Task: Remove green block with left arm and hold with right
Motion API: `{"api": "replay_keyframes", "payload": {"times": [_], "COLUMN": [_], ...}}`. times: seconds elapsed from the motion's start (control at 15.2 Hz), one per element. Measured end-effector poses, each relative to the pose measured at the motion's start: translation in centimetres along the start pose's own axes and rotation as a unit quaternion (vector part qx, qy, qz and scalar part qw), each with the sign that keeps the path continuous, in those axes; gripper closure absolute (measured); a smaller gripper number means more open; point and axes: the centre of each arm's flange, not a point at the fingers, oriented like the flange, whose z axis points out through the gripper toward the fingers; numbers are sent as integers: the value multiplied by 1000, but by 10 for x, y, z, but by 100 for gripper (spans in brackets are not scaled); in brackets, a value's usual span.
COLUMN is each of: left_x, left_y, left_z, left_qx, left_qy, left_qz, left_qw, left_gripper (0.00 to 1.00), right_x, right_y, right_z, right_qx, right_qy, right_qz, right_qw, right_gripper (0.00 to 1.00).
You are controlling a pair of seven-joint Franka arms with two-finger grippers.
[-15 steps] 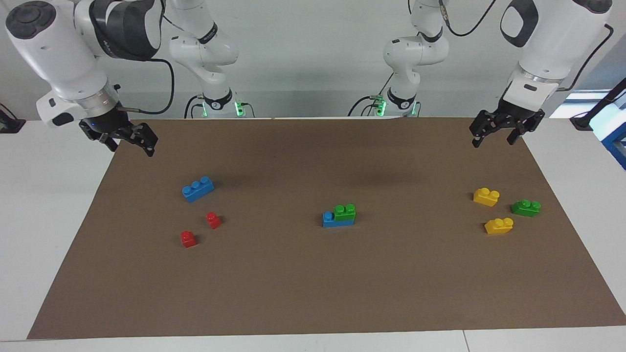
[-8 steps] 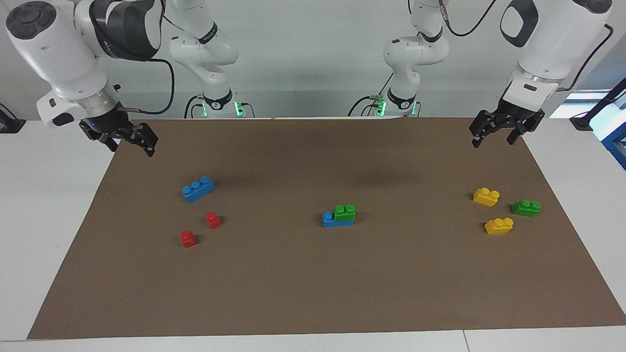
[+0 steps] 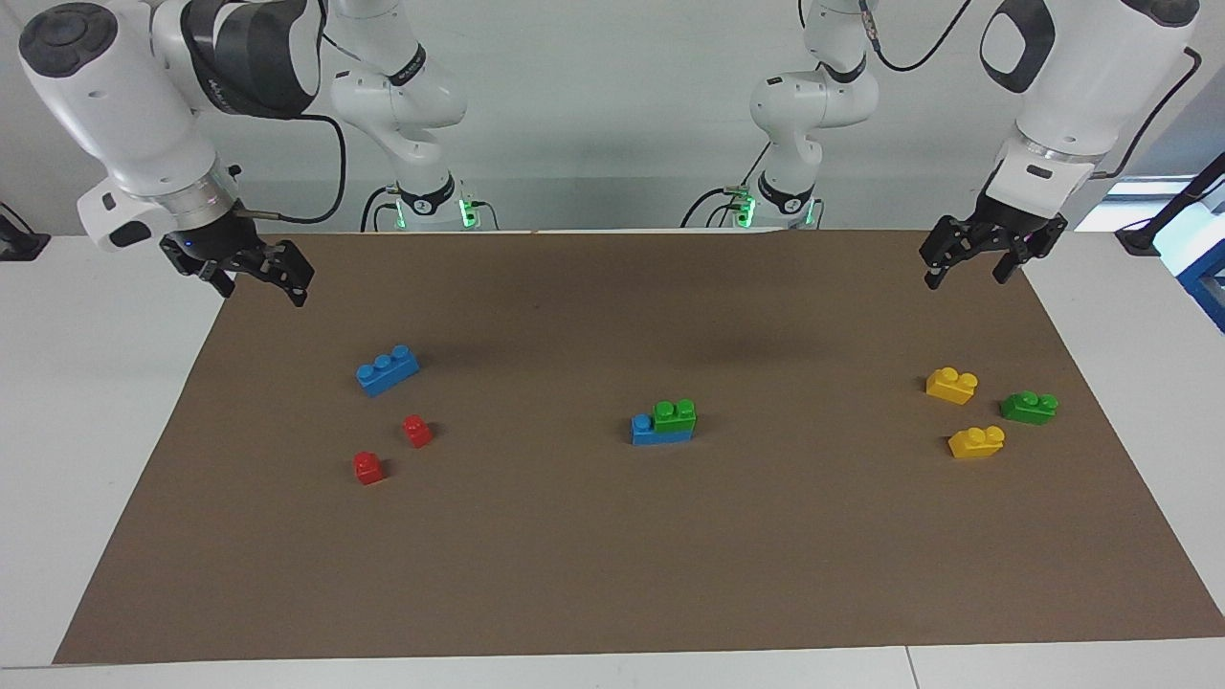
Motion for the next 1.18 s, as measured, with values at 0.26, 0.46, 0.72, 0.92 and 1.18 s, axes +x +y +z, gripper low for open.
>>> {"api": "replay_keyframes", "payload": {"times": [0.26, 0.46, 0.72, 0.92, 1.18], "left_x": [0, 0, 0, 0, 0], "left_y": [0, 0, 0, -2, -3], "left_z": [0, 0, 0, 1, 2], "left_qx": [0, 0, 0, 0, 0], "left_qy": [0, 0, 0, -1, -3], "left_qz": [0, 0, 0, -1, -5], "left_qw": [1000, 1000, 1000, 1000, 1000], "left_gripper": [0, 0, 0, 0, 0], "right_x": [0, 0, 0, 0, 1], "right_y": [0, 0, 0, 0, 4], "right_z": [0, 0, 0, 0, -1], "right_qx": [0, 0, 0, 0, 7], "right_qy": [0, 0, 0, 0, 3], "right_qz": [0, 0, 0, 0, 6], "right_qw": [1000, 1000, 1000, 1000, 1000], "right_gripper": [0, 0, 0, 0, 0]}}
